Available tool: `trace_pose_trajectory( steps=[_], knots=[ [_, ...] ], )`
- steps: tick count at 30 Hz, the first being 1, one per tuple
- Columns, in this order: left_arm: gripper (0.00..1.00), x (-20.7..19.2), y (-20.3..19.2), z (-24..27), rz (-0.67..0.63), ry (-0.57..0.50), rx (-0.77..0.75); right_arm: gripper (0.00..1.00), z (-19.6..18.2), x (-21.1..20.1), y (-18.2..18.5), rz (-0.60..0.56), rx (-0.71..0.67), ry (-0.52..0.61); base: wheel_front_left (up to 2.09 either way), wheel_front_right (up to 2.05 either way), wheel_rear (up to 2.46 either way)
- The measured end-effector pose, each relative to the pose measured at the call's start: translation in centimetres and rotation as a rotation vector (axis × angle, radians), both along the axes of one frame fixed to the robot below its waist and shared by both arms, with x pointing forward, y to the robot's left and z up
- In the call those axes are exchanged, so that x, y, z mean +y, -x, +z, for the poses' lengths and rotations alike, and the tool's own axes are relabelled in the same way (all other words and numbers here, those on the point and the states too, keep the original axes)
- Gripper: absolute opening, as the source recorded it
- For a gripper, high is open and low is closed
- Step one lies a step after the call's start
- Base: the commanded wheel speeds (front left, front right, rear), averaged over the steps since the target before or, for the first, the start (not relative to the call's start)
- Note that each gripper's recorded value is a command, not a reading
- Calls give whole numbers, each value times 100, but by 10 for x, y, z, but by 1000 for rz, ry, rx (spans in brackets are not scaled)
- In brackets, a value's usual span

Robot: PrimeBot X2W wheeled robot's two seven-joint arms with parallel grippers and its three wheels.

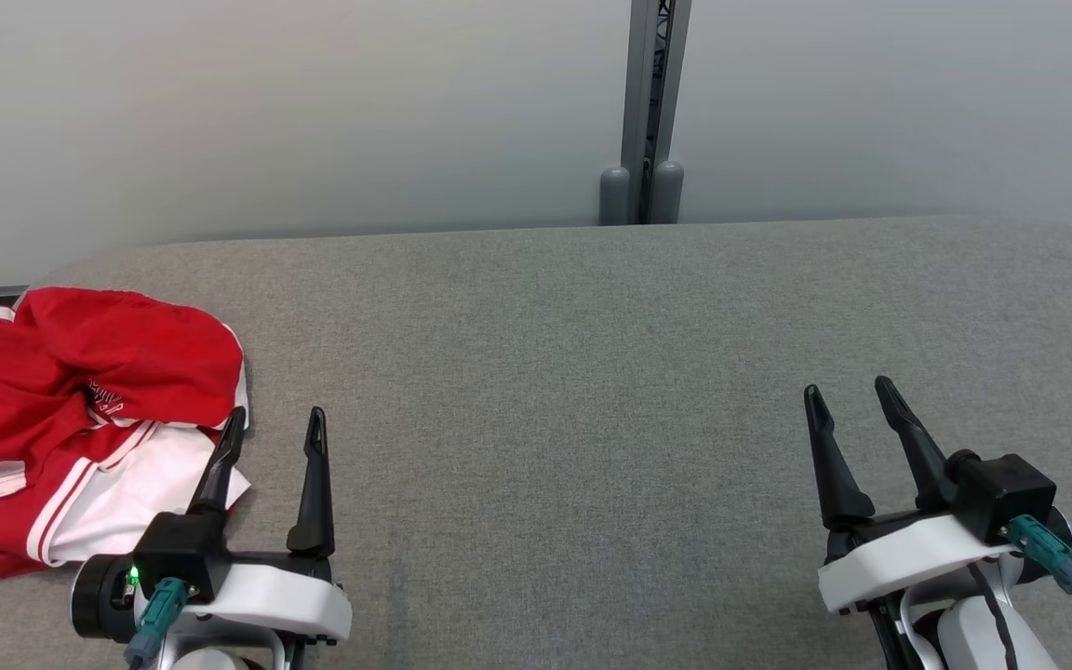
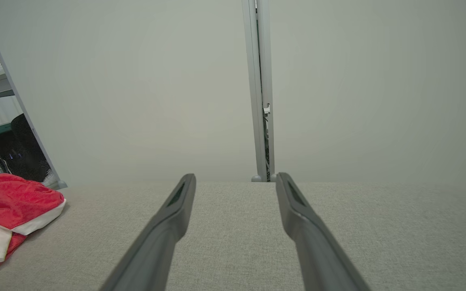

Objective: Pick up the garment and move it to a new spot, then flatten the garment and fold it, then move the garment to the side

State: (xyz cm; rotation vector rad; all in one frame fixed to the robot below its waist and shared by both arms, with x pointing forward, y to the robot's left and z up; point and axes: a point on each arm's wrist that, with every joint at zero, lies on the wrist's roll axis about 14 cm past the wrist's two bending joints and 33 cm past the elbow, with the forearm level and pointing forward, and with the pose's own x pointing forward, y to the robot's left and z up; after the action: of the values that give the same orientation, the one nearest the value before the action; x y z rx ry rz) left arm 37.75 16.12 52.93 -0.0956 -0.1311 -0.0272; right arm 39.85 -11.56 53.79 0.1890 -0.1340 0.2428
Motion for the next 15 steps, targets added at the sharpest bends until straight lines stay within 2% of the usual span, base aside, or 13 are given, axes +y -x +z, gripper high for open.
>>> trace_pose_trajectory(
  steps=[15],
  knots=[
    [100, -7, 1, 5, -15, -101, -33, 100, 5, 8, -1, 23, -42, 81, 0, 0, 0]
  ],
)
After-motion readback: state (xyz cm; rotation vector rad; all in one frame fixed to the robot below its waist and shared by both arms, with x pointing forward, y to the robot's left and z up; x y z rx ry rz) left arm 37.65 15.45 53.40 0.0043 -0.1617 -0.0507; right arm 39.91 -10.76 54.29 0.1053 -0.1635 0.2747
